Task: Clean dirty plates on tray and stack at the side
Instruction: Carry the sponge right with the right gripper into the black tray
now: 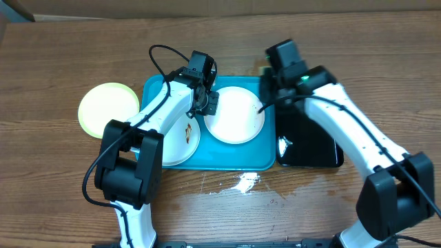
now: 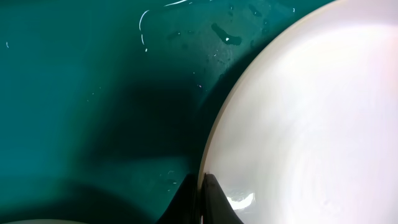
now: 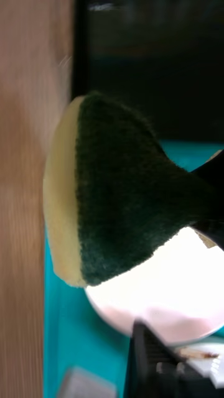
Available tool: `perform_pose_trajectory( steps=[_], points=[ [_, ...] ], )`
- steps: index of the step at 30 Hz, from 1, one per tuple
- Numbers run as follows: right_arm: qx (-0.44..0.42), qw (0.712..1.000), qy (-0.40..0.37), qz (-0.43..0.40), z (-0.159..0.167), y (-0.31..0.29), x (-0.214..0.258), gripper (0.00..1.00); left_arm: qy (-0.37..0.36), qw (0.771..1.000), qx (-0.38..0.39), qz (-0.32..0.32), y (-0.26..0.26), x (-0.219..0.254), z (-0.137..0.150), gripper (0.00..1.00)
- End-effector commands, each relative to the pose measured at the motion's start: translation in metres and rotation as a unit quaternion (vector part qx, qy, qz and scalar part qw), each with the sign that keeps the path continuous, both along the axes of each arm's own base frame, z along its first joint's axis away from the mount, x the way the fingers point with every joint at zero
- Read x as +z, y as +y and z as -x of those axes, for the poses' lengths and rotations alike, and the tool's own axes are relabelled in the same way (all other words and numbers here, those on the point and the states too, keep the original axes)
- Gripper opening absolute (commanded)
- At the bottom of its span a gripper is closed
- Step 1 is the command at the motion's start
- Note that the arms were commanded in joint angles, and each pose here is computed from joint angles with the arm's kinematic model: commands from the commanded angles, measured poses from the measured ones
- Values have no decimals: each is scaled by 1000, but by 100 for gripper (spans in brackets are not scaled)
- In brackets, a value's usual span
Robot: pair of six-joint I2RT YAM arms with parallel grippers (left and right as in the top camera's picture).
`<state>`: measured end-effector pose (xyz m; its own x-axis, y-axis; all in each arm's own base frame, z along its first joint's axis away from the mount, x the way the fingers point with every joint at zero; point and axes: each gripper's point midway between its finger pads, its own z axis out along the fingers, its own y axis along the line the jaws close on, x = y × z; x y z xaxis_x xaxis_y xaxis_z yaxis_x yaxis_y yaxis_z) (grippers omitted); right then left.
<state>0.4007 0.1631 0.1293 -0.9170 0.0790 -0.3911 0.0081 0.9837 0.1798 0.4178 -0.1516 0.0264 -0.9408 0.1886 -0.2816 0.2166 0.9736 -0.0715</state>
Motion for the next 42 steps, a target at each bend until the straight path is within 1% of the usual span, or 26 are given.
perform_pose_trajectory(
  steps=[1, 3, 5, 8, 12, 15, 23, 26, 29, 30, 34, 35, 36, 37, 38, 42],
  points=[
    [-56, 997, 41, -25, 7, -28, 4, 4, -15, 1000, 3, -8, 4, 8, -3, 4],
    [-83, 992, 91, -21, 23, -53, -4, 4, -15, 1000, 4, -7, 4, 9, -3, 4],
    [-106, 986, 125, -11, 36, -75, -9, 4, -16, 1000, 4, -7, 3, 11, -4, 4],
    [-135, 979, 153, -5, 45, -101, -12, 4, -16, 1000, 4, -7, 3, 18, -6, 4],
    [-147, 974, 175, 0, 55, -119, -19, 5, -17, 1000, 6, -14, 4, 34, -11, 4],
    [-149, 971, 186, 3, 61, -121, -31, 6, -22, 1000, 7, -16, 3, 49, -16, 4],
    [-152, 970, 191, 14, 71, -126, -73, 15, -14, 1000, 6, -17, 3, 79, -15, 4],
    [-152, 970, 187, 13, 72, -126, -85, 27, -13, 1000, 5, -18, 3, 88, -15, 4],
    [-152, 971, 186, 13, 76, -126, -97, 47, -11, 1000, 3, -13, 1, 91, -14, 4],
    [-152, 971, 187, 14, 77, -126, -99, 56, -7, 1000, 2, -10, 0, 91, -13, 4],
    [-152, 970, 188, 14, 81, -127, -105, 76, 1, 1000, -2, 3, -4, 91, -9, 4],
    [-152, 970, 188, 14, 81, -127, -105, 83, 3, 1000, -3, 7, -5, 91, -9, 4],
    [-152, 970, 188, 14, 81, -127, -105, 92, 4, 1000, -5, 12, -7, 91, -8, 4],
    [-152, 970, 188, 14, 81, -127, -105, 97, 7, 1000, -7, 18, -9, 91, -7, 4],
    [-152, 970, 188, 14, 81, -127, -105, 100, 10, 1000, -8, 22, -11, 92, -6, 4],
    [-152, 970, 189, 14, 81, -127, -105, 100, 6, 1000, -7, 24, -13, 102, -7, 4]
  ],
)
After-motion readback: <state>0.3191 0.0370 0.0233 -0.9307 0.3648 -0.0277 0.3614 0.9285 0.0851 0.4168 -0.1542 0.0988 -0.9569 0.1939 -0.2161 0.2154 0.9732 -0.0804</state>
